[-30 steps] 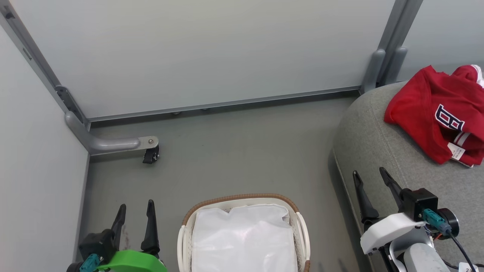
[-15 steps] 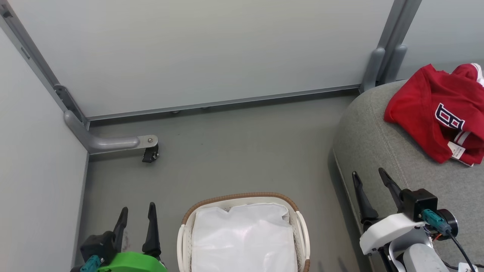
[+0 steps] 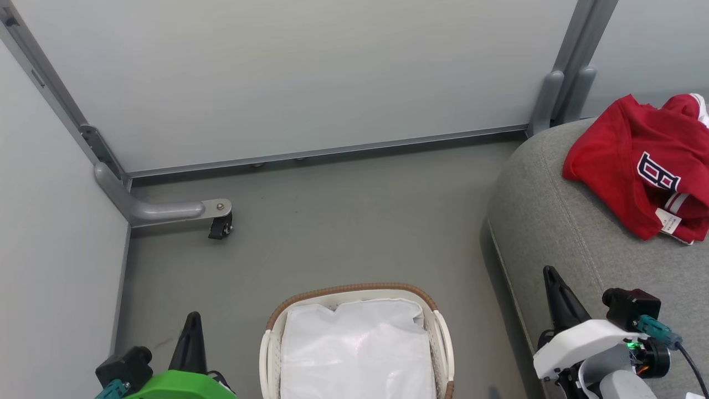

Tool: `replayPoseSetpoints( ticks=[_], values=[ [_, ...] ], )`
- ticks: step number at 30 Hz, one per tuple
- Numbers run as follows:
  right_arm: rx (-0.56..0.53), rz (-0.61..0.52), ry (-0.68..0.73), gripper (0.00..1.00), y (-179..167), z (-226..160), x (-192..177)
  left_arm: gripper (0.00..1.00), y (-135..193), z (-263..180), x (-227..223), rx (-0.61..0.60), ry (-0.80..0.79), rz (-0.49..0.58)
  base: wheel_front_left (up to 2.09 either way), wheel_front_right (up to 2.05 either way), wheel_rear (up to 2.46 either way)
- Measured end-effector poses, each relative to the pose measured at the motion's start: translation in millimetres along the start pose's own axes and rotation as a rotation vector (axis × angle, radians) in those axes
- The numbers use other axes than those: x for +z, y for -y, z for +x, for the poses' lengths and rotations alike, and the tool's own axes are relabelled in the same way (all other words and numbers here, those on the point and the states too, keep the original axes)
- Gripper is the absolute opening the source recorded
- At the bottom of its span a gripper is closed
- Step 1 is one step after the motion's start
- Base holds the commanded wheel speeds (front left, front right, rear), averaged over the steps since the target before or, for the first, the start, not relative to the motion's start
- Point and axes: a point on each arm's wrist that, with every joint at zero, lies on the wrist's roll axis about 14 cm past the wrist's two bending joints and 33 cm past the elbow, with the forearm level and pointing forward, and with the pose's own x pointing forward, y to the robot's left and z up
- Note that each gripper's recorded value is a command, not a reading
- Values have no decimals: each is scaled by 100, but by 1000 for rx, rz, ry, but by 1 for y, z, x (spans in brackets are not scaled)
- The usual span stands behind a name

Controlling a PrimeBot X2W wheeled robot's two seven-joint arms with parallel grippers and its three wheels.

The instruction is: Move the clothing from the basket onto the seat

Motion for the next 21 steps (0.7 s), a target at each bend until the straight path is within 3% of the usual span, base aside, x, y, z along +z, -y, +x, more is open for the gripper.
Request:
replayPoseSetpoints(
  ticks=[21],
  values=[
    [-60, 343, 13, 0, 11, 1, 10, 0, -9, 5, 15, 48, 20, -305, 0, 0, 0]
  ],
)
